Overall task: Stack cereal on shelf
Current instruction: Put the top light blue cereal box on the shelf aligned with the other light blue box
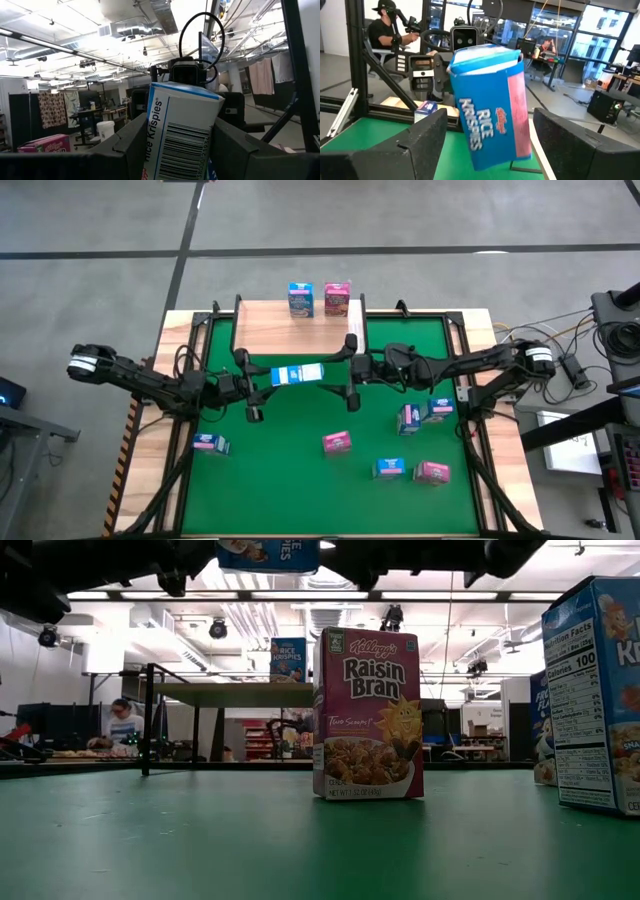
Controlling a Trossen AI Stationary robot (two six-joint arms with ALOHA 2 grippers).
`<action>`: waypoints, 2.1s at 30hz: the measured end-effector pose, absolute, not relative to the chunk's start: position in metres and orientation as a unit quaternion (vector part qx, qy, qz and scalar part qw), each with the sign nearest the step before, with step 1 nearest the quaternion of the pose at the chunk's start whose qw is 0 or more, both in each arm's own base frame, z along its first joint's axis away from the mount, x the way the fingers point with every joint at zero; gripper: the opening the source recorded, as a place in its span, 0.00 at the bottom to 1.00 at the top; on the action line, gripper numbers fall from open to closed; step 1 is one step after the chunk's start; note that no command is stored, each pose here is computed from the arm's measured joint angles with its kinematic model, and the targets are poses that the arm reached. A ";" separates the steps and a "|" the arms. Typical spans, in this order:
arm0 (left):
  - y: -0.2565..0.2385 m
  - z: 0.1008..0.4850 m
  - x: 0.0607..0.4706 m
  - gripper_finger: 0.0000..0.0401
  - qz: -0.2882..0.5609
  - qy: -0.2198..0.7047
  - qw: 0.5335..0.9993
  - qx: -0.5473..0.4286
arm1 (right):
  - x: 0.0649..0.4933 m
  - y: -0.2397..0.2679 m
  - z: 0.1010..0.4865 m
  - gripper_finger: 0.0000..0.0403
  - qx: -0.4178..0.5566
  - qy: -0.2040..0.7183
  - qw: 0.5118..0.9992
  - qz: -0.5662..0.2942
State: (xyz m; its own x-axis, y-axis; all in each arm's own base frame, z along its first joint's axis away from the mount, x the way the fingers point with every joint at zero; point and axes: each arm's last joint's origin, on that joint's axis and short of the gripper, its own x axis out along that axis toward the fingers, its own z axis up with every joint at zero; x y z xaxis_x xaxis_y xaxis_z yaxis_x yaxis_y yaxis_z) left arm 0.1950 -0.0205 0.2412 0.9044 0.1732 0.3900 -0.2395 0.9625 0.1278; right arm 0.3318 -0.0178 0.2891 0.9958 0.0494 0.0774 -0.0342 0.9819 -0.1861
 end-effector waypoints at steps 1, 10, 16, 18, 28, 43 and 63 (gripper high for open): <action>-0.021 0.241 0.195 0.40 0.104 -0.192 0.972 0.087 | 0.333 -0.018 0.290 0.70 -0.094 -0.040 0.995 0.021; -0.021 0.240 0.196 0.40 0.102 -0.190 0.973 0.088 | 0.336 -0.018 0.291 0.55 -0.091 -0.037 0.995 0.023; -0.021 0.240 0.196 0.43 0.102 -0.189 0.973 0.088 | 0.336 -0.018 0.292 0.48 -0.088 -0.037 0.995 0.023; -0.021 0.240 0.196 0.45 0.102 -0.188 0.973 0.088 | 0.336 -0.018 0.292 0.47 -0.087 -0.037 0.995 0.023; -0.021 0.239 0.197 0.56 0.102 -0.186 0.973 0.088 | 0.336 -0.018 0.292 0.44 -0.081 -0.037 0.996 0.023; -0.018 0.238 0.196 0.63 0.146 -0.173 0.971 0.078 | 0.335 -0.018 0.290 0.34 -0.072 -0.025 0.997 0.022; -0.018 0.238 0.196 0.63 0.146 -0.173 0.971 0.078 | 0.335 -0.018 0.290 0.32 -0.072 -0.023 0.997 0.021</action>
State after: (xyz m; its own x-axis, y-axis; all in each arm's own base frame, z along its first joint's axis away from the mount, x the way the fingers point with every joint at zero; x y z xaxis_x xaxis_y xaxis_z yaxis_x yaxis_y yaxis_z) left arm 0.1964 -0.0183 0.2381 0.8971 0.2574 0.3592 -0.3114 0.9449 0.1007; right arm 0.3353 -0.0183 0.2900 0.9981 0.0454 0.0424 -0.0389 0.9887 -0.1450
